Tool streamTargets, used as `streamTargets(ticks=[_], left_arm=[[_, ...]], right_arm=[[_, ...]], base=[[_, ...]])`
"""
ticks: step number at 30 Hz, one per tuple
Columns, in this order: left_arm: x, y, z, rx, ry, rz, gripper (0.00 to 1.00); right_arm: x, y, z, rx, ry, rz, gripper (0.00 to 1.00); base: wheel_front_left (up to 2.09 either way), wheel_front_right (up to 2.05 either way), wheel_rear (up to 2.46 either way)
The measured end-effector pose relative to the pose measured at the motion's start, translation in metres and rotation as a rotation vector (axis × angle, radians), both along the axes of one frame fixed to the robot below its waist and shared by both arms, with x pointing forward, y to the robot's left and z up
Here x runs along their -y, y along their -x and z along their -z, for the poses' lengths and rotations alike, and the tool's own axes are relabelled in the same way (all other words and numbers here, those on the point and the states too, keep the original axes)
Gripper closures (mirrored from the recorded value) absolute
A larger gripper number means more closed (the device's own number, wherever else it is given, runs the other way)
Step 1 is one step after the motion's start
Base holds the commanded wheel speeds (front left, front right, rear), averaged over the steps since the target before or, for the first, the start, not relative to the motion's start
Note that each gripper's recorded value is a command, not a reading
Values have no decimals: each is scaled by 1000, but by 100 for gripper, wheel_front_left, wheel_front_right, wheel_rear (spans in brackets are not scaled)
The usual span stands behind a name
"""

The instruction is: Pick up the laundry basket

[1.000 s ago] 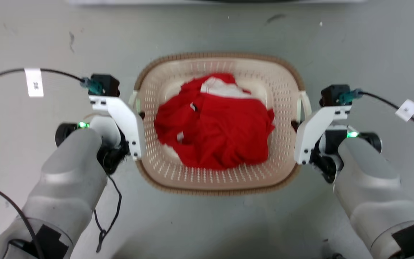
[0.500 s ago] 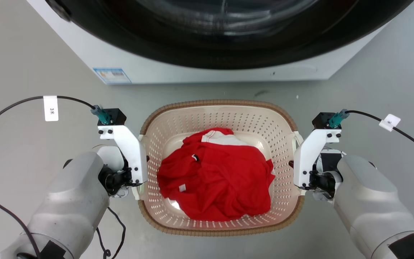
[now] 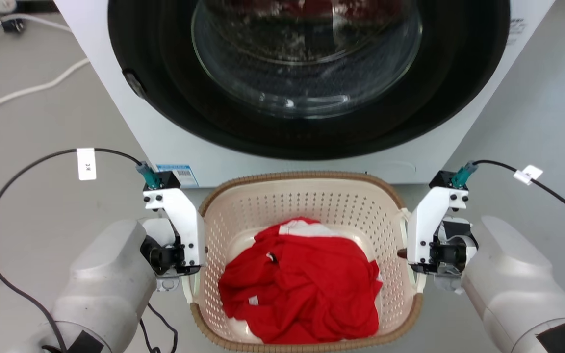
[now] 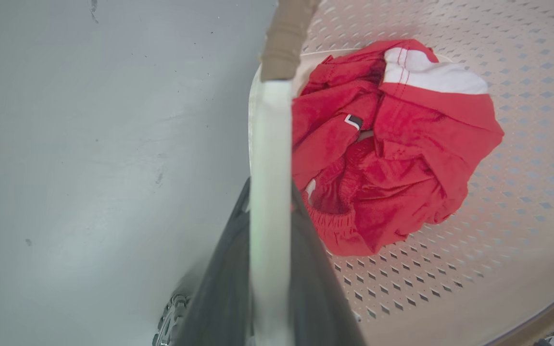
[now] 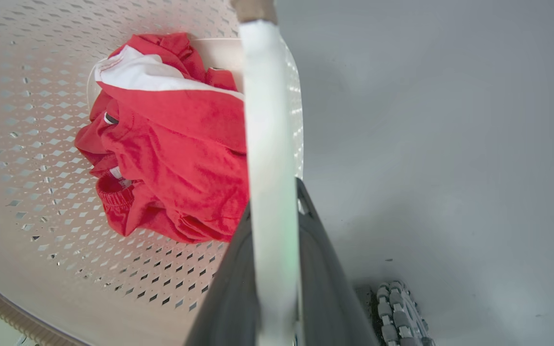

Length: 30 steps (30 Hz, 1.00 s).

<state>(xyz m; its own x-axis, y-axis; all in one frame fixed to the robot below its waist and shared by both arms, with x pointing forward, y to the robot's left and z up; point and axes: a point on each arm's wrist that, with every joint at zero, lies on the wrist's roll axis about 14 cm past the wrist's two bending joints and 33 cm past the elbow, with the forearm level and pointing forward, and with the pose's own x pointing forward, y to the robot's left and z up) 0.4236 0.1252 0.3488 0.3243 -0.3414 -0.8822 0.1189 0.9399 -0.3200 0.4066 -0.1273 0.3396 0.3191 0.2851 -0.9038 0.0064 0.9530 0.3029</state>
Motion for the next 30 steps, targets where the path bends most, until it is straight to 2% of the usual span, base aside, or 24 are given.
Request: streamTargets(ticks=[6,16,30], left_arm=[[3,20,-16,0,-5,4,100],[9,48,-25,2,5,9,100],[16,67,-19,-23,28,2,100]], right_arm=[[4,30,-11,-69,-17,5,100],[9,58,-20,-81,-18,17,100],[11,66,-20,-88,-10,21,100]], base=[[0,0,0],[0,0,0],[0,0,0]])
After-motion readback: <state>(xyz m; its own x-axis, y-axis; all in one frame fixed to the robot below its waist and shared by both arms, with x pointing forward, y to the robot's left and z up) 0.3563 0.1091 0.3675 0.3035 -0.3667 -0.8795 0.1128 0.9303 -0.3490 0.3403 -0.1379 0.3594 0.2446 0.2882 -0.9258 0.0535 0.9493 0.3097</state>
